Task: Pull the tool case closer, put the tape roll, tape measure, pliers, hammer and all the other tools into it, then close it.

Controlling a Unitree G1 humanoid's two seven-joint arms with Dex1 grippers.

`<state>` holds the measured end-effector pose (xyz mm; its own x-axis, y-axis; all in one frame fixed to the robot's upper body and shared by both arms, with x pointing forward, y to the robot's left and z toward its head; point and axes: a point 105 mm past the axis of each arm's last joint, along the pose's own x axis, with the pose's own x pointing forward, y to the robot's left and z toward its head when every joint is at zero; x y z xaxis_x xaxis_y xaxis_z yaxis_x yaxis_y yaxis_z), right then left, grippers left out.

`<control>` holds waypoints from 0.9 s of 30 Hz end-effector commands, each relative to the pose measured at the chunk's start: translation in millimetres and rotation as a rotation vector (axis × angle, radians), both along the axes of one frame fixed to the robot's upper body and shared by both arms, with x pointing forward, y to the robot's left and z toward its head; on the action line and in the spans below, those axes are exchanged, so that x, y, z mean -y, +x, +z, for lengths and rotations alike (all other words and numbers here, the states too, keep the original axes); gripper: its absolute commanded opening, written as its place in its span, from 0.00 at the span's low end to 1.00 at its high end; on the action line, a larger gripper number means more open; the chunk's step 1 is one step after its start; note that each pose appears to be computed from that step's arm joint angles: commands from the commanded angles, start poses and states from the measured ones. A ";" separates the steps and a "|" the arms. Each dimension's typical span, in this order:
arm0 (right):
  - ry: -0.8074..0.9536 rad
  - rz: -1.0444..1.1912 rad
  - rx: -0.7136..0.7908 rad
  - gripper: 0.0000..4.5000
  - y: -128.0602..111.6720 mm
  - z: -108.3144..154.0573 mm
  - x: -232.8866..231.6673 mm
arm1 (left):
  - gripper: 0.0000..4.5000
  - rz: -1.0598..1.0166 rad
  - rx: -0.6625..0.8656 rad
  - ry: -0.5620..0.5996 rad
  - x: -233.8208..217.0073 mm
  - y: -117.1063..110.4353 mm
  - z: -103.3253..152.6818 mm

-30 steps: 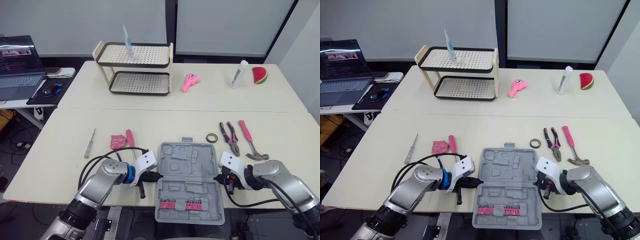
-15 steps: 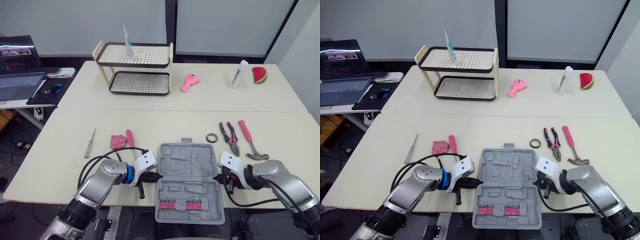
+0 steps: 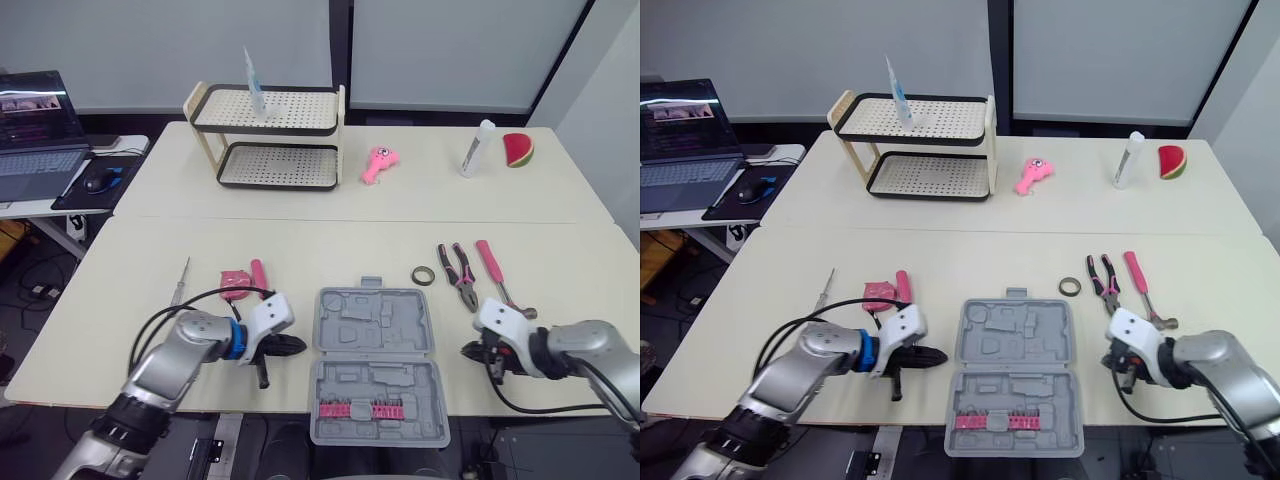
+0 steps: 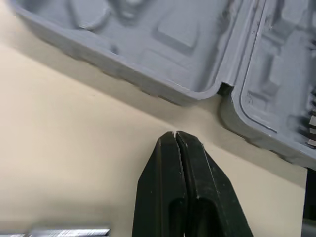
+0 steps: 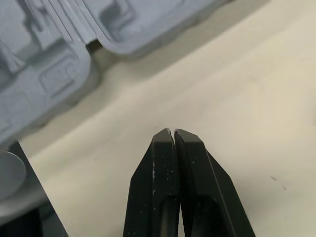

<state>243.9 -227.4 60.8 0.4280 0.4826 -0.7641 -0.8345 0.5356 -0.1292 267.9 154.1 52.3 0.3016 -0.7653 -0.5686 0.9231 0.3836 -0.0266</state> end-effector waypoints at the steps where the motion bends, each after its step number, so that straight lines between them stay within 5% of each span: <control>1: 0.044 0.026 0.187 0.00 3.6 37.5 12.8 | 0.00 0.094 0.140 -0.087 -32.5 6.1 39.5; 9: 0.055 -0.086 0.375 0.00 -12.6 75.9 62.5 | 0.00 0.551 0.285 -0.112 -144.8 -4.2 57.4; 14: 0.053 -0.166 0.395 0.00 -26.1 80.4 89.1 | 0.25 0.837 0.260 -0.135 -204.2 -34.1 40.0; 24: 0.050 -0.292 0.311 0.38 -48.1 49.5 125.6 | 0.94 1.058 0.210 -0.108 -237.0 -74.4 0.0; 27: 0.040 -0.275 0.284 0.48 -50.6 44.6 126.6 | 1.00 1.048 0.216 -0.105 -234.9 -75.0 -1.2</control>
